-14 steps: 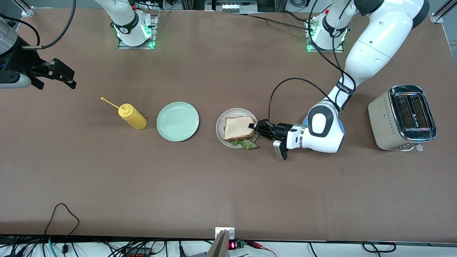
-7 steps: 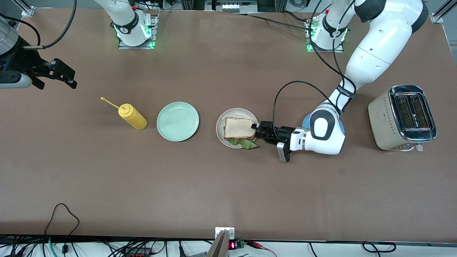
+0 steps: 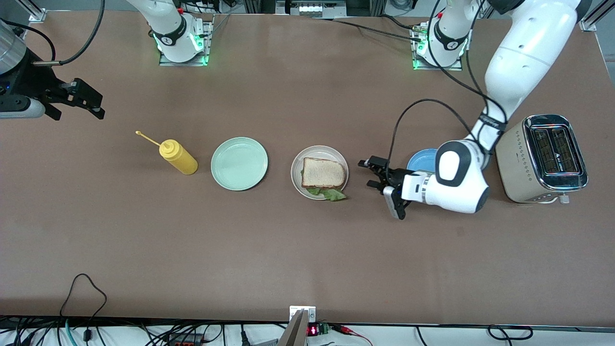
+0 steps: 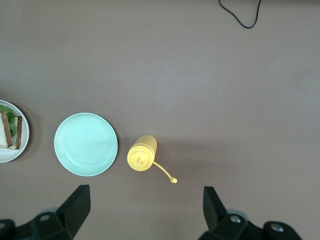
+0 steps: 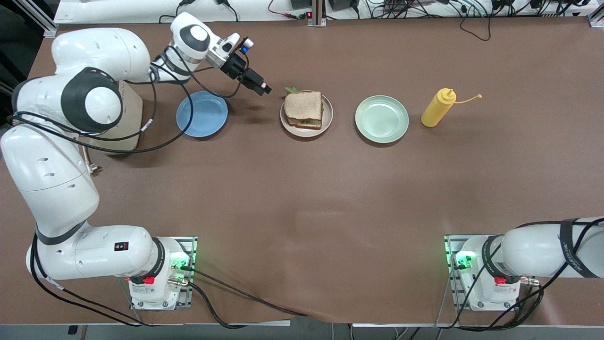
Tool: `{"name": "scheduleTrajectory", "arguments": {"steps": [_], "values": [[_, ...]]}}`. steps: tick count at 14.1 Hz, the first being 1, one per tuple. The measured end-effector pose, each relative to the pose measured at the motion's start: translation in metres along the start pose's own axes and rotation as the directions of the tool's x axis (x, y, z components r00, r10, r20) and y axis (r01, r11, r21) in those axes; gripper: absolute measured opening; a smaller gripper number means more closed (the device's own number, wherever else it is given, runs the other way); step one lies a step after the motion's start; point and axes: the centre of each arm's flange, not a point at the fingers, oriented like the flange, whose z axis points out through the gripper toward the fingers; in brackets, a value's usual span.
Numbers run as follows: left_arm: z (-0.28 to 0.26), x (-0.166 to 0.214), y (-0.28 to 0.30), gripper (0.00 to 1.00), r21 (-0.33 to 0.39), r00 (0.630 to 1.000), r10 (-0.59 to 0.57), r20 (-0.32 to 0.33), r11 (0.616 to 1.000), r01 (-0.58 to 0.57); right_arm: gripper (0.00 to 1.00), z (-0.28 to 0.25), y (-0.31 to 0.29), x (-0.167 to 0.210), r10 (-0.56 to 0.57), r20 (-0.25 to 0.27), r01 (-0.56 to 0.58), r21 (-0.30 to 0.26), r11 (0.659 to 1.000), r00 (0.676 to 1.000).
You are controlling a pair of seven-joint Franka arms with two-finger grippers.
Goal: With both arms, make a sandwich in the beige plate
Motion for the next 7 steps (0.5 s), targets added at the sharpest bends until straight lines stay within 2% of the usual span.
{"name": "scheduleTrajectory", "arguments": {"steps": [2,7], "values": [[-0.034,-0.012,0.008,1.00,0.038,0.997,-0.007,0.072,0.999,0.005,1.00,-0.003,0.001,0.000,-0.001,-0.008,0.001,-0.008,1.000,1.000],[-0.090,-0.032,0.026,1.00,0.204,0.974,-0.045,0.224,0.979,-0.002,1.00,-0.005,0.002,0.001,0.000,-0.012,0.000,-0.011,1.000,1.000]]}}
